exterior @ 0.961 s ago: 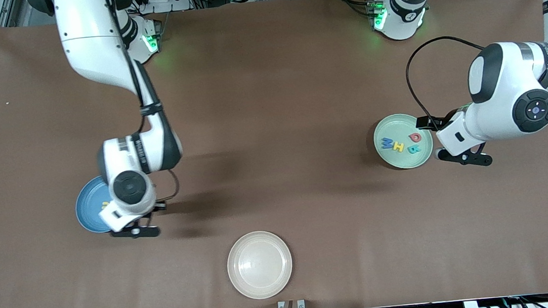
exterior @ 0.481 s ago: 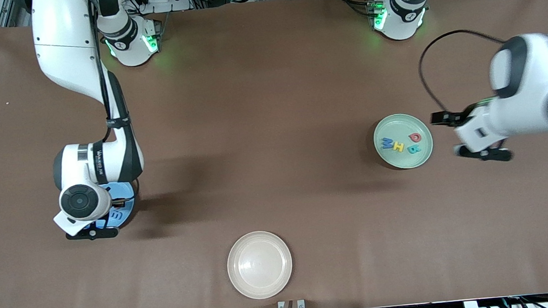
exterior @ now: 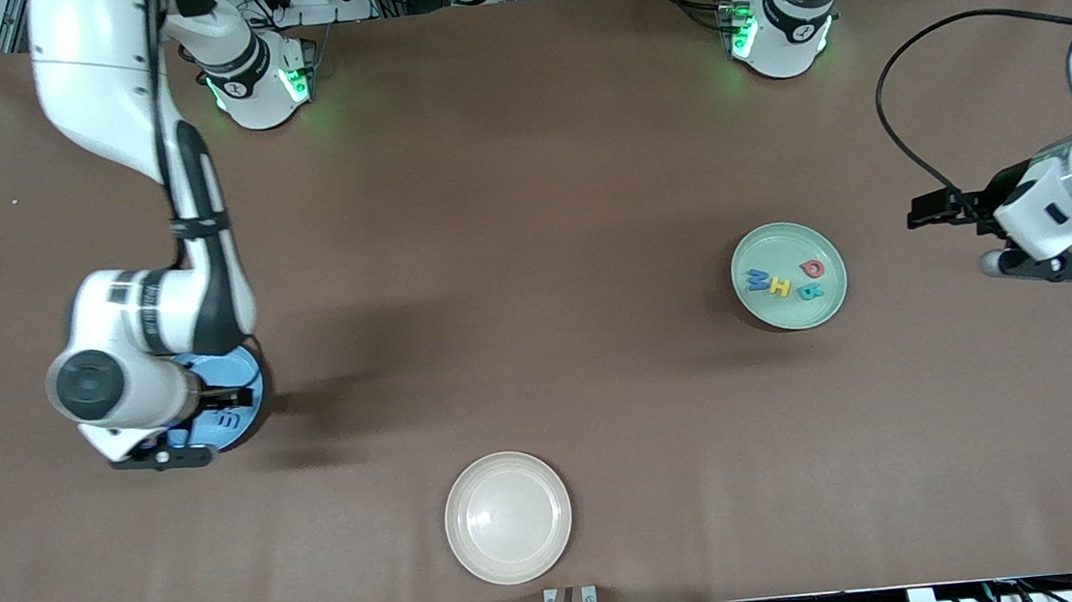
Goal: Sort upper and lower case letters into plates
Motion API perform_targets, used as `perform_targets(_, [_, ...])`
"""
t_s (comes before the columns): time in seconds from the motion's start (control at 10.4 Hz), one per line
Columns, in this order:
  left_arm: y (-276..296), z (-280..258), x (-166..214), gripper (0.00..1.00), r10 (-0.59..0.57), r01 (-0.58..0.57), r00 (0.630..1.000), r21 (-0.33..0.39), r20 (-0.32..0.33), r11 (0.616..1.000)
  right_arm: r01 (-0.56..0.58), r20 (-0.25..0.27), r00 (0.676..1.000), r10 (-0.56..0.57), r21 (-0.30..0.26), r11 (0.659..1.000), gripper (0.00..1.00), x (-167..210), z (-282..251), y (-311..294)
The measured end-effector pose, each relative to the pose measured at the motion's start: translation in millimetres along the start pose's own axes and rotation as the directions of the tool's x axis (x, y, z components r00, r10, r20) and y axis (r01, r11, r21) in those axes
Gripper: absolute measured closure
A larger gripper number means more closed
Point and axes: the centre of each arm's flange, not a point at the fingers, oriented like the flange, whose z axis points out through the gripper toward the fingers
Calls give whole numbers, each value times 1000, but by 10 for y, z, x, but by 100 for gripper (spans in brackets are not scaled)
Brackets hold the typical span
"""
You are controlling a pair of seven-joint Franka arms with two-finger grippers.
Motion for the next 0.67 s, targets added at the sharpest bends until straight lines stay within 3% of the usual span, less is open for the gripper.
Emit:
perform_targets(0.19, [62,123,338,0,25,-24,999,29,-25,999,1,-20,1000,1,73,997,0,-37,-228,311])
perform_targets(0.29, [45,-75,445,0,-21,25,997,53,-73,998,5,-24,1000,-2,95,996,0,-74,-336,288])
perform_targets(0.48, [35,-697,423,0,-212,222,956,31,-202,974,24,-34,999,-19,153,988,0,-210,-532,127])
perform_targets(0.67, [95,-1140,262,0,-196,212,941,29,-275,977,29,-41,999,-23,153,988,0,-406,-759,108])
